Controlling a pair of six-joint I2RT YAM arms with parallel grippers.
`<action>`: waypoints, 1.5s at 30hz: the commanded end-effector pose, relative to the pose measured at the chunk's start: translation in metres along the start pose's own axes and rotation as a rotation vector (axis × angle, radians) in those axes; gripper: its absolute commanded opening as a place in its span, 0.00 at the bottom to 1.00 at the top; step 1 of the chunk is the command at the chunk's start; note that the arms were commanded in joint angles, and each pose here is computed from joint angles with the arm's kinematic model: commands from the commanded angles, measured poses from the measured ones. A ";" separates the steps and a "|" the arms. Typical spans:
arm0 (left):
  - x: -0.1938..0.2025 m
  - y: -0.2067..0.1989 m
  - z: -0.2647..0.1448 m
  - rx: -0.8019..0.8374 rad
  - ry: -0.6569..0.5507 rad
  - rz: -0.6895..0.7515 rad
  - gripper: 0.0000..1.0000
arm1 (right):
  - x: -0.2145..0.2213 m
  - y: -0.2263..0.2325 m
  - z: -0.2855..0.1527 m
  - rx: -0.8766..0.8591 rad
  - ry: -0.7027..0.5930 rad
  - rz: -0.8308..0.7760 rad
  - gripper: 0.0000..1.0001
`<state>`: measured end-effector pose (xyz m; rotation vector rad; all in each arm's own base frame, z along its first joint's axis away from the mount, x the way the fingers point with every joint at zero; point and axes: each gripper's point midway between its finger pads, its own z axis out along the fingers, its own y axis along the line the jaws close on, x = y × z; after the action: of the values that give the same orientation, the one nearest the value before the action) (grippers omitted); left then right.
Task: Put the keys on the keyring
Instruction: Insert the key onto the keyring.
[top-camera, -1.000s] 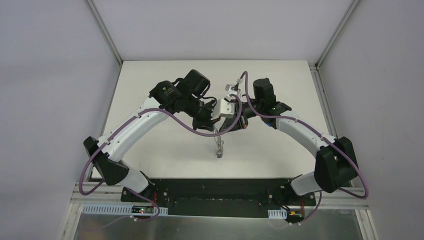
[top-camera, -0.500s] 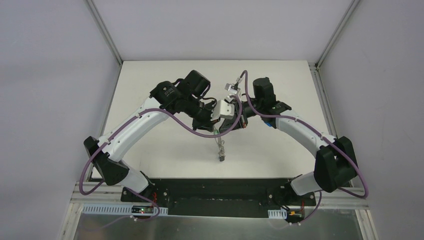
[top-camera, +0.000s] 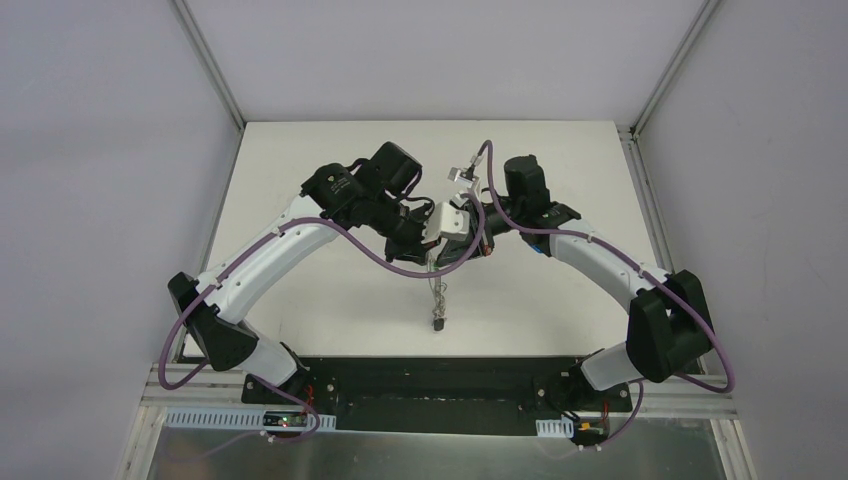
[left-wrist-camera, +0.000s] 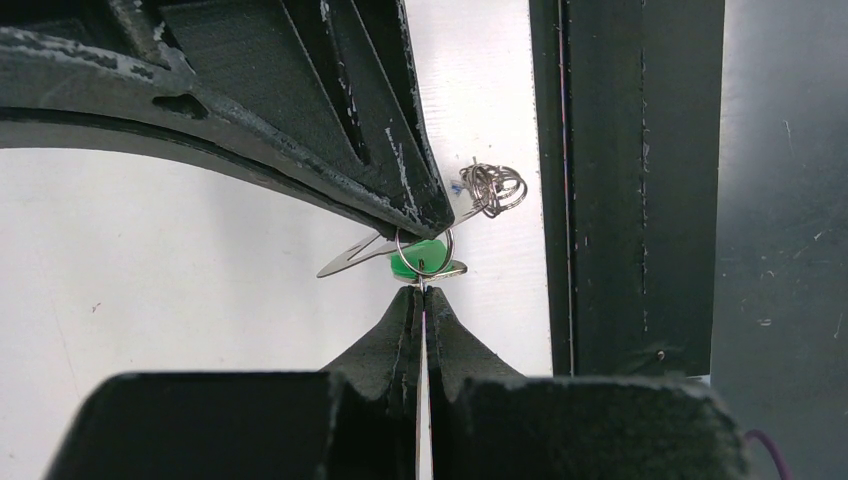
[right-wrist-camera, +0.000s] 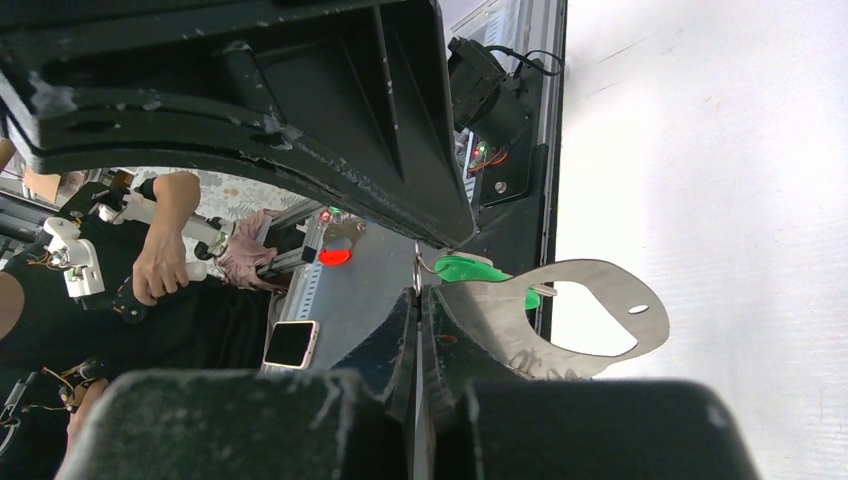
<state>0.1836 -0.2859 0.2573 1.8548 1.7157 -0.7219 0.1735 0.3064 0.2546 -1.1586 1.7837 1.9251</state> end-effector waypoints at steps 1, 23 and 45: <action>-0.010 -0.016 -0.008 0.031 -0.044 0.054 0.00 | -0.021 0.007 0.001 -0.005 -0.017 -0.089 0.00; -0.006 0.001 -0.008 -0.048 0.005 -0.015 0.00 | -0.042 -0.010 -0.003 0.119 -0.121 -0.063 0.00; -0.014 0.025 -0.021 -0.149 -0.045 -0.175 0.31 | -0.058 0.003 -0.017 0.112 -0.213 -0.109 0.00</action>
<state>0.2041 -0.2853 0.2649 1.6639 1.8732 -0.6397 0.2202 0.3132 0.2668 -0.8797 1.8111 1.8194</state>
